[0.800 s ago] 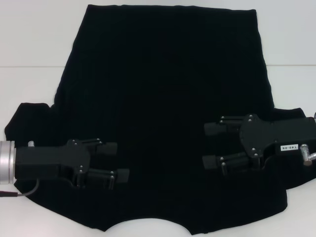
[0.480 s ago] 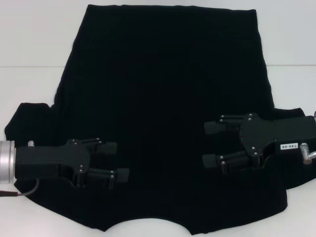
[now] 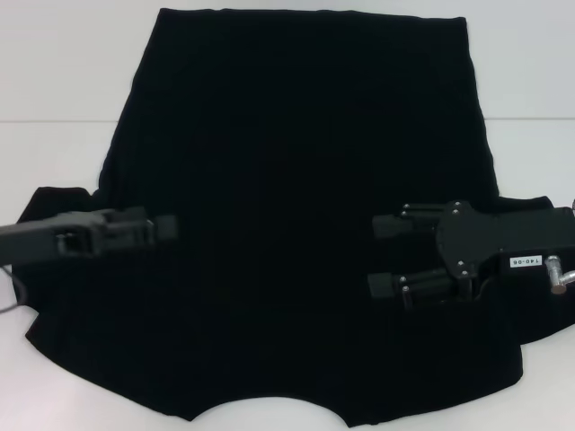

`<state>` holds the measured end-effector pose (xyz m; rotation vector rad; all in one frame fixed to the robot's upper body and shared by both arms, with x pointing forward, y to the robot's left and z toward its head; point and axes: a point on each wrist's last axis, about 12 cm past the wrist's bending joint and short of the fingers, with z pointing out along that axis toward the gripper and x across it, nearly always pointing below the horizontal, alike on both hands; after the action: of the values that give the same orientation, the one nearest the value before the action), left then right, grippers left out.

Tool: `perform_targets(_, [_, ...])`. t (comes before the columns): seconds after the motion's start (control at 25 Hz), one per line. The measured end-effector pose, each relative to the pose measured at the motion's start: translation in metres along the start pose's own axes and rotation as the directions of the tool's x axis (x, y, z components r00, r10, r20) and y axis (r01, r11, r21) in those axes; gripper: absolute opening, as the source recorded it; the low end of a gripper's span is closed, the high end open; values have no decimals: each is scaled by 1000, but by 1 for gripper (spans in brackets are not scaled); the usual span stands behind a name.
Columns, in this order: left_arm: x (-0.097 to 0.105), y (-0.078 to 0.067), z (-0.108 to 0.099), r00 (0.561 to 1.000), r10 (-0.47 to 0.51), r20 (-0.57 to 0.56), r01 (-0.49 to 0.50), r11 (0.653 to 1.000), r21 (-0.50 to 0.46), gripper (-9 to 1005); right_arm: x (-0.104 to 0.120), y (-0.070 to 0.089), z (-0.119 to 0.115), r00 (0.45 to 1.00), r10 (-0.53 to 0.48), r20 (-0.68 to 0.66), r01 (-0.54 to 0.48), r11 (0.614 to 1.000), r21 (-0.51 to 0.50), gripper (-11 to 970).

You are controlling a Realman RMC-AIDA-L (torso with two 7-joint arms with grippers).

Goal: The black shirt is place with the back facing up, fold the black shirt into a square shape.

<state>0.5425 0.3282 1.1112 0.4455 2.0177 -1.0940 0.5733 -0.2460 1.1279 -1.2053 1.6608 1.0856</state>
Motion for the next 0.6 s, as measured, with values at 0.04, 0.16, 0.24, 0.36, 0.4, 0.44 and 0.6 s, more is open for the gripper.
perform_targets(0.04, [-2, 5, -5, 999, -41, 8, 41, 998, -43, 947, 0, 0, 0, 1000, 0, 0, 0, 1000, 1, 913])
perform_targets(0.16, [-5, 17, -20, 989, -141, 42, 146, 975, -168, 947, 0, -1, 1, 1000, 0, 1, 0, 1000, 7, 914])
perform_targets(0.24, [-5, 24, -32, 978, -199, 67, 209, 946, -248, 947, -1, -2, 2, 1000, -2, 1, 2, 1000, 12, 914])
perform_targets(0.36, [-4, 28, -43, 967, -243, 83, 257, 914, -314, 947, -3, -3, 5, 1000, -7, 2, 7, 1000, 15, 914])
perform_targets(0.4, [-4, 30, -49, 960, -267, 87, 280, 895, -346, 947, -3, -3, 6, 1000, -8, 2, 8, 1000, 16, 914])
perform_targets(0.44, [-2, 34, -59, 945, -314, 88, 322, 856, -405, 947, -4, -4, 7, 1000, -10, 2, 10, 1000, 16, 914])
perform_targets(0.6, [2, 37, -68, 926, -369, 85, 364, 807, -465, 947, -5, -5, 9, 1000, -16, 1, 16, 1000, 23, 913])
